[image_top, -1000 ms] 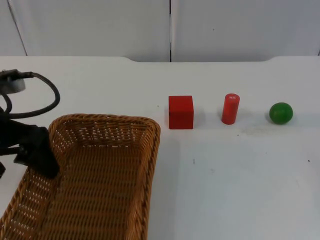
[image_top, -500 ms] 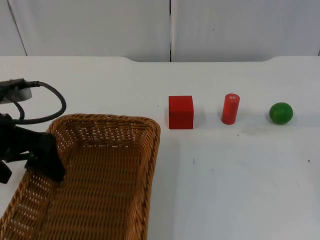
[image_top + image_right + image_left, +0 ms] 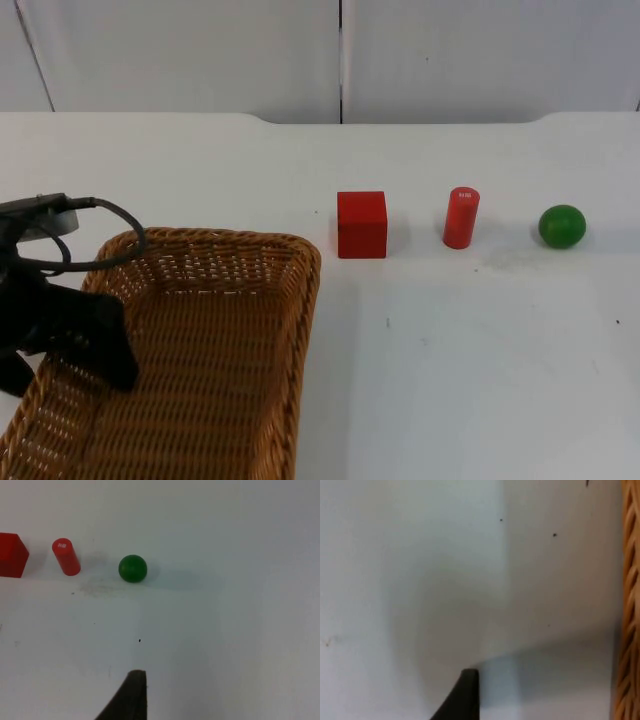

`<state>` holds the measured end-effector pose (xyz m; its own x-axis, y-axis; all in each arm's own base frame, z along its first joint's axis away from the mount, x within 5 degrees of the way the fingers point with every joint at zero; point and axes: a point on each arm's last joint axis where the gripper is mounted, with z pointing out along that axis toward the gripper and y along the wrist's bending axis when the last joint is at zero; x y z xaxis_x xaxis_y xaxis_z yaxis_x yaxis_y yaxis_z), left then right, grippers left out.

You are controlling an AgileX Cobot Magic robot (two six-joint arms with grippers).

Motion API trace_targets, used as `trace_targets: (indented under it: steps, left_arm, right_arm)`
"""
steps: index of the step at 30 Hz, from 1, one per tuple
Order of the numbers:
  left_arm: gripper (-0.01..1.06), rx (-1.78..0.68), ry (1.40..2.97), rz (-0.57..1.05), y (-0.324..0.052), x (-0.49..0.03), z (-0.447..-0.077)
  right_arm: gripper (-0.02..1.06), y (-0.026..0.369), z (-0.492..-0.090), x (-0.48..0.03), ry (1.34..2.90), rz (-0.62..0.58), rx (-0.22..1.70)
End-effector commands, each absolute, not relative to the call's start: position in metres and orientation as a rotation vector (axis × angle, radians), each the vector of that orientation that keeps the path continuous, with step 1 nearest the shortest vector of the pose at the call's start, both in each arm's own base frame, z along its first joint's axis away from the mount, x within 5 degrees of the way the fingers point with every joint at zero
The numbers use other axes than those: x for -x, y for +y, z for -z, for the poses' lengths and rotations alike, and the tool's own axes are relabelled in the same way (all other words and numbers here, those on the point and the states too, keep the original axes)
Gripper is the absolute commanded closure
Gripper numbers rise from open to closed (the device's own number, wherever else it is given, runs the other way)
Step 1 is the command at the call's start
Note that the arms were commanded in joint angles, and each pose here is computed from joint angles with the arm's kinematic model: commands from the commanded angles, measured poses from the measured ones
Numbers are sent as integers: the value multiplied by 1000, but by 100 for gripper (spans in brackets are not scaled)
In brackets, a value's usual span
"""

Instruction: Pick up the basket with the left hand and place the object to the left of the red cylinder into the basket with the right hand.

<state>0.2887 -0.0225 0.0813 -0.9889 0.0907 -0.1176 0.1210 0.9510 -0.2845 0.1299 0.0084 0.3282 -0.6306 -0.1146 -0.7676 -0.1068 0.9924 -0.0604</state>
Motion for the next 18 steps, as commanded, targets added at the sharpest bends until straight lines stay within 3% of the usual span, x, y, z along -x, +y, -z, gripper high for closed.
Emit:
trace_targets:
  steps: [1, 7, 9, 11, 12, 18]
  left_arm:
    - [10, -148, 2994, 447, -24, -290, -80]
    - [17, -142, 2991, 448, -24, -290, -80]
    - [27, -142, 2991, 448, -24, -290, -80]
    - [43, -138, 2991, 449, -24, -290, -81]
    - [43, -138, 2991, 449, -24, -290, -81]
    - [96, -64, 2978, 483, -26, -292, -81]
  right_arm:
    - [-1, 7, -328, -130, 2251, 25, 158]
    - [-1, 7, -328, -130, 2251, 25, 158]
    - [-1, 7, -328, -130, 2251, 25, 158]
    - [-1, 7, -328, -130, 2251, 25, 158]
    - [-1, 7, -328, -130, 2251, 25, 158]
    - [-1, 8, -331, -132, 2216, 30, 168]
